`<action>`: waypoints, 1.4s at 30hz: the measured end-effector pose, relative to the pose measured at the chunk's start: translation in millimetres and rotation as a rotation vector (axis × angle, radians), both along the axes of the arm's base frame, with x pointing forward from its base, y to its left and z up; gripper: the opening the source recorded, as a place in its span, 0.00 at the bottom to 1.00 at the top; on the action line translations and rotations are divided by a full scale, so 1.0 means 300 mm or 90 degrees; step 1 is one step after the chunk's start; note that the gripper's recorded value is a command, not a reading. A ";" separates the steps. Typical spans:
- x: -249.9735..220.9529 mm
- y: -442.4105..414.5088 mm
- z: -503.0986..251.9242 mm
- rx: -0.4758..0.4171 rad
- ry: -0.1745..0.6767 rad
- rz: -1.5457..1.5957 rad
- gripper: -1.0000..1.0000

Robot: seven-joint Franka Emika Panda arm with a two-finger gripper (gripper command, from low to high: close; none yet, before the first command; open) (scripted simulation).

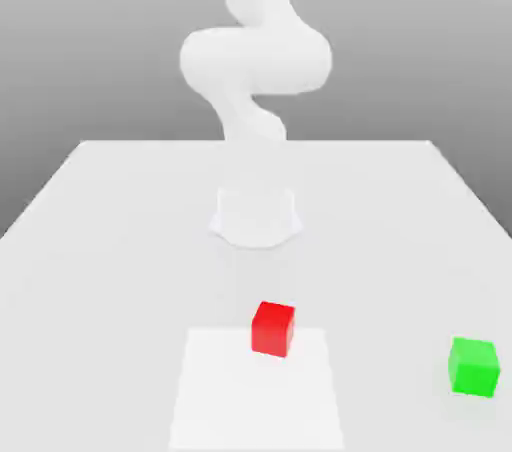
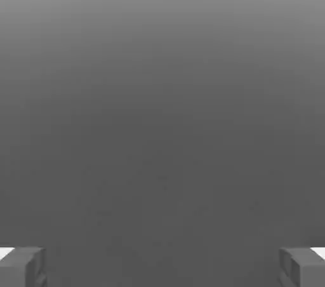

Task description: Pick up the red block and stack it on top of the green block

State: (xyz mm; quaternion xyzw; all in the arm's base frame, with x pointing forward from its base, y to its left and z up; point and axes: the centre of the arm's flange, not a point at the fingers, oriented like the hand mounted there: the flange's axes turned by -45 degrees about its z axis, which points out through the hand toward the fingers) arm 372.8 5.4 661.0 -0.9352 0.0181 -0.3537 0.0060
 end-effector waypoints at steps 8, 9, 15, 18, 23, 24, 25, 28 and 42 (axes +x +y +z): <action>0.143 0.043 -0.665 0.033 0.188 -0.055 0.50; 0.138 0.047 -0.748 0.036 0.212 -0.063 0.50; -0.009 0.060 -1.256 0.054 0.371 -0.122 0.50; -0.104 0.063 -1.504 0.059 0.439 -0.150 0.50; -0.136 0.064 -1.685 0.061 0.457 -0.158 0.50; -0.139 0.064 -1.711 0.061 0.457 -0.157 0.00; -0.139 0.064 -1.711 0.061 0.457 -0.157 0.00; -0.139 0.065 -1.711 0.061 0.457 -0.157 0.00; -0.068 0.207 -1.489 0.031 0.461 -0.093 0.00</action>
